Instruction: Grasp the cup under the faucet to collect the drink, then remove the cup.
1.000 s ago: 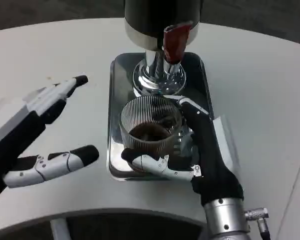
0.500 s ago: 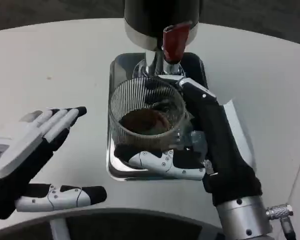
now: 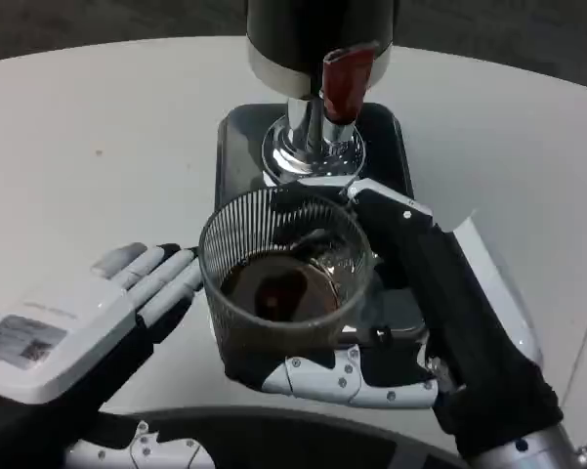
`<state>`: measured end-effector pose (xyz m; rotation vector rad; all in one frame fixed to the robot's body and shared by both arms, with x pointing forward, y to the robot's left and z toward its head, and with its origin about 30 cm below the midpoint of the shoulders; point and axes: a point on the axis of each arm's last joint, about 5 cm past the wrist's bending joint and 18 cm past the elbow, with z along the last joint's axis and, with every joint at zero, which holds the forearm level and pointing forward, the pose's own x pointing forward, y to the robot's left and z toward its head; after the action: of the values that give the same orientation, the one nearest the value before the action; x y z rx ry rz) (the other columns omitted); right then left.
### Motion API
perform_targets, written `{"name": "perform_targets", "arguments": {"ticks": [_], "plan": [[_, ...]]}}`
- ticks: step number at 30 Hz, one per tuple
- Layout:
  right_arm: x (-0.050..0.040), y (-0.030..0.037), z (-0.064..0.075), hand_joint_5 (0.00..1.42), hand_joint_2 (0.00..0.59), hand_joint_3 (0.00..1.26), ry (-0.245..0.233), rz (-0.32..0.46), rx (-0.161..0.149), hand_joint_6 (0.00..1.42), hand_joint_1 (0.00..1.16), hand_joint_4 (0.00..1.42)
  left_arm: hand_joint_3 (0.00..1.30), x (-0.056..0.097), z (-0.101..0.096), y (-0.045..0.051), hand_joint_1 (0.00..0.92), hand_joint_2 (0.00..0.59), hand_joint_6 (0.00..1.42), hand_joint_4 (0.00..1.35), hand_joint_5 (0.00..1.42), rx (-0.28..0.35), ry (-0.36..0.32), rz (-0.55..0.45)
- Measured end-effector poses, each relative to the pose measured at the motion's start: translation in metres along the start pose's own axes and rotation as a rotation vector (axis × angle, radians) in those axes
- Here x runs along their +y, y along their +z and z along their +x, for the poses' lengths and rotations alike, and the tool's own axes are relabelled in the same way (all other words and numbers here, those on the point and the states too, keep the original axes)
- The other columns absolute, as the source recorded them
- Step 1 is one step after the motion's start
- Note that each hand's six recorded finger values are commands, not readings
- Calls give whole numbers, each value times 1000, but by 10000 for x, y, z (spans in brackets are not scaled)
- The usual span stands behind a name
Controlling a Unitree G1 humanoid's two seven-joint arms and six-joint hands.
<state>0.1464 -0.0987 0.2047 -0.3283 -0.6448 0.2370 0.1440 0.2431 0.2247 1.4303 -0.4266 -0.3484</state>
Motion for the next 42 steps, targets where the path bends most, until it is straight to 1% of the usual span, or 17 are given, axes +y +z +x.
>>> {"name": "perform_targets", "arguments": {"ticks": [1, 3, 6, 8, 10, 15, 20, 24, 26, 29, 32, 33, 42], "plan": [[-8, 6, -17, 1032, 108, 762, 8, -1, 2, 1424, 1056, 937, 0, -5, -5, 16, 0, 5, 0, 0, 0, -11, -3, 2], [-30, 13, -61, 1032, 108, 762, 17, -8, 16, 1424, 1056, 937, 0, -16, -10, 39, 0, 4, 0, 0, 0, -32, -9, 5], [-58, 3, -102, 1032, 107, 763, 9, -17, 37, 1417, 1056, 937, 0, -21, -9, 43, 0, 2, 0, 0, 0, -34, -11, 5], [-79, -12, -125, 1032, 106, 763, 1, -9, 53, 1417, 1056, 937, 0, -26, -1, 55, 0, 1, 0, 0, 0, -42, -13, 3], [-107, -32, -151, 1032, 106, 763, -6, -8, 71, 1416, 1056, 937, 0, -37, 17, 84, 0, 2, 0, 0, 0, -62, -16, -1], [-157, -62, -166, 1032, 106, 763, -7, -11, 83, 1416, 1056, 937, 0, -21, 55, 123, 0, 3, 0, 0, 0, -86, -4, 8], [-212, -115, -166, 1030, 106, 763, -12, -16, 101, 1416, 1056, 937, 0, -28, 93, 131, 0, 2, 0, 0, 0, -74, -8, 22], [-231, -147, -152, 1024, 106, 763, -16, -20, 106, 1416, 1056, 937, 0, -14, 123, 128, 0, 2, 0, 0, 0, -65, 1, 25], [-229, -151, -152, 1023, 106, 763, -15, -18, 105, 1416, 1056, 937, 0, -8, 135, 127, 0, 1, 0, 0, 0, -61, 7, 26], [-229, -149, -148, 1022, 106, 763, -14, -20, 94, 1416, 1056, 937, 0, -16, 146, 133, 0, 0, 0, 0, 0, -57, 4, 31], [-234, -141, -141, 1022, 106, 763, -10, -27, 72, 1416, 1056, 937, 0, -40, 154, 145, 0, 1, 0, 0, 0, -56, -4, 28], [-236, -140, -139, 1022, 107, 763, -8, -28, 69, 1416, 1056, 937, 0, -43, 156, 145, 0, 1, 0, 0, 0, -53, -4, 25], [-243, -141, -138, 1022, 107, 763, -6, -24, 67, 1416, 1056, 937, 0, -58, 163, 149, 0, 5, 0, 0, 0, -44, -7, 11]]}}
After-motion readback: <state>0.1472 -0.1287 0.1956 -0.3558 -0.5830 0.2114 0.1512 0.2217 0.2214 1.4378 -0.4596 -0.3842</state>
